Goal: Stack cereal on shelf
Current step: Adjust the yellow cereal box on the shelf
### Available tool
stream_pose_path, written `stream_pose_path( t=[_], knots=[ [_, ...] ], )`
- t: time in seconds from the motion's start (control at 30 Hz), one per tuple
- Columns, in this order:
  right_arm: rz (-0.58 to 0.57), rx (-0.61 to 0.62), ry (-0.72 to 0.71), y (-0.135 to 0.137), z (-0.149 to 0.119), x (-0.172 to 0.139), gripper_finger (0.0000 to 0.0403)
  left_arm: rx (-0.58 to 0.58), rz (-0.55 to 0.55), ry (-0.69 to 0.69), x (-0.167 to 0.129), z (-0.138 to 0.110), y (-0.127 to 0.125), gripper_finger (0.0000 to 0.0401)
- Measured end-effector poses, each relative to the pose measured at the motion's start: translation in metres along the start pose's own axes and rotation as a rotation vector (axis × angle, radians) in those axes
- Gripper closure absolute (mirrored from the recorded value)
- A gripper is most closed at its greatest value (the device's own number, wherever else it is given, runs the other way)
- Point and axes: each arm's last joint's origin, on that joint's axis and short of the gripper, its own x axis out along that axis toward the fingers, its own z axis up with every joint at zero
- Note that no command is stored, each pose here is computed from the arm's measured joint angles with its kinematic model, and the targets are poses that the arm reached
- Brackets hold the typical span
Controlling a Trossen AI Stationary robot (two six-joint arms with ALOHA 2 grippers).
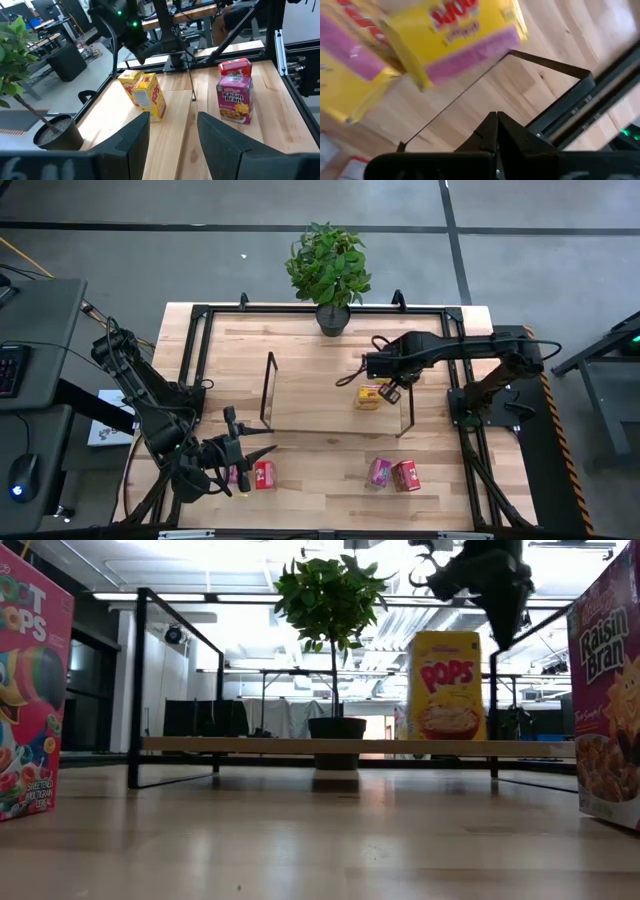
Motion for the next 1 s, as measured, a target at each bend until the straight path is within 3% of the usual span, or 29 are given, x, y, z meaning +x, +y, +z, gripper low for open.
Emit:
stream_pose_path(
  t=[0.13,0.4,0.6,1.0],
  knots=[
    [-0.059,0.033,-0.031,-0.007,-0.007,0.003,0.0403,0.005,0.010,0.002,0.003,0.000,0.001,0.0244],
    [-0.069,0.045,-0.091,-0.009,-0.004,0.001,0.0403,-0.001,0.039,0.008,0.011,0.002,0.006,0.0244],
    [-0.071,0.084,-0.089,-0.013,0.000,0.002,0.0403,-0.005,-0.012,0.027,0.013,0.002,0.005,0.0244],
    [-0.078,0.136,-0.119,-0.021,0.009,0.004,0.0403,-0.006,-0.015,0.027,0.012,0.002,0.005,0.0244]
  ],
)
